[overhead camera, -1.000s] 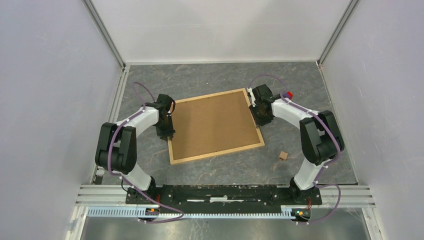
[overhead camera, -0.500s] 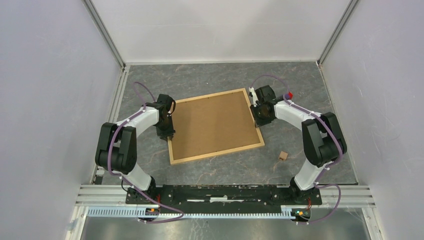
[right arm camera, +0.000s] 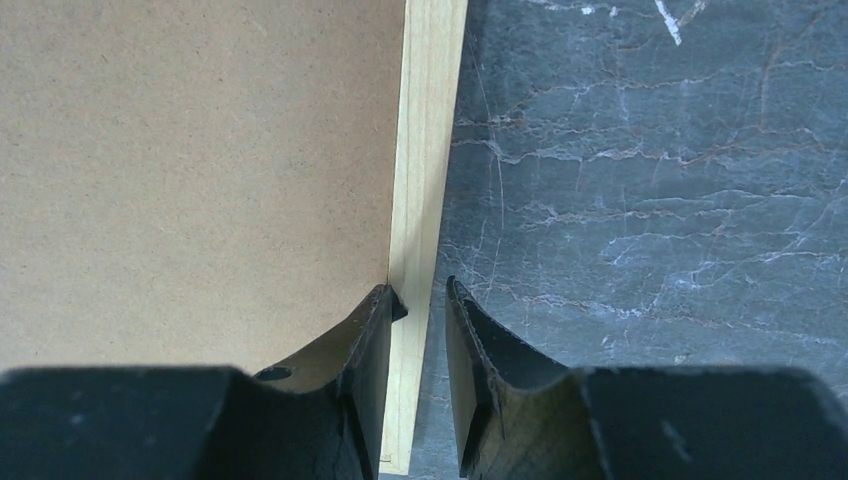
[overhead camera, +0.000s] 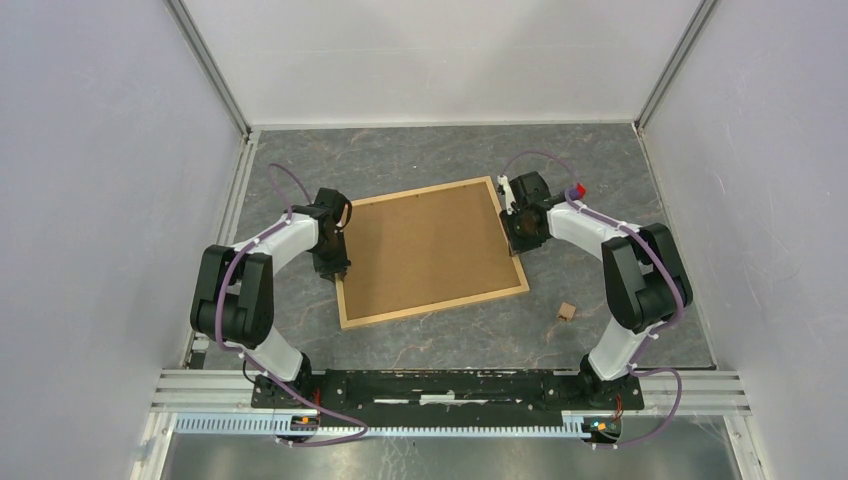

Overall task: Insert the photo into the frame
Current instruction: Install the photo frame at the center of the board.

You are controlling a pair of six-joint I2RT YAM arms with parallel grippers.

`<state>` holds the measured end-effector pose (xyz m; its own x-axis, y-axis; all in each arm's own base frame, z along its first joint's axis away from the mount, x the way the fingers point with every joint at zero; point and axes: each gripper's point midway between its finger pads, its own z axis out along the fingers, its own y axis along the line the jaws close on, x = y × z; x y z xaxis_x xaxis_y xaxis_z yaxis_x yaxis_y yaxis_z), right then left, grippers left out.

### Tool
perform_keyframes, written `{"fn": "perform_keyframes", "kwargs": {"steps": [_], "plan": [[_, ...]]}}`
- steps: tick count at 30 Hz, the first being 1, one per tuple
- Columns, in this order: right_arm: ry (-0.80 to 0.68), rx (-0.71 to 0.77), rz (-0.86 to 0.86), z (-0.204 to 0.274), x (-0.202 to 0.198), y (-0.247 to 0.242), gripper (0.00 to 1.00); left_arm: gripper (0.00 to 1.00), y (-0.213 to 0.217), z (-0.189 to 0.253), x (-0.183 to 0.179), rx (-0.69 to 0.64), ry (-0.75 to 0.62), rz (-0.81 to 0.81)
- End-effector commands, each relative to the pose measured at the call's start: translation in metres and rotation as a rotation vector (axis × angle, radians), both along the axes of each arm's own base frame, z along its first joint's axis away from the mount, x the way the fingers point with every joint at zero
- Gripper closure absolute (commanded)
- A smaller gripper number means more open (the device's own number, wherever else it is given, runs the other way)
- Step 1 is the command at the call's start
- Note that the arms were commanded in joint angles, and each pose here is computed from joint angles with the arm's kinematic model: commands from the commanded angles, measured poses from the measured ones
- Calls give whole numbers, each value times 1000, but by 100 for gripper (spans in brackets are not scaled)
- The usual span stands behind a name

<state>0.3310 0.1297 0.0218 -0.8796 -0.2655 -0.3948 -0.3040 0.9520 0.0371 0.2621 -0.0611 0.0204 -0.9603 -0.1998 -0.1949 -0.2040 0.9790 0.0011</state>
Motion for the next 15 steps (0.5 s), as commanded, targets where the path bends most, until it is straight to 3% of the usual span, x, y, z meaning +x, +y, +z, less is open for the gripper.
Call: {"fn": "perform_keyframes", "kwargs": {"steps": [1,5,15], "plan": [[139,-135,-36,-54,-33,-23,68,98,-7,-3,4,-9,-26,-40],[176,-130,-37,-73,-45,-22,68,98,-9,-2,5,-11,-28,-44],[209,47,-53,-90,-70,21,60,98,-19,-5,3,-28,-14,-69]]}}
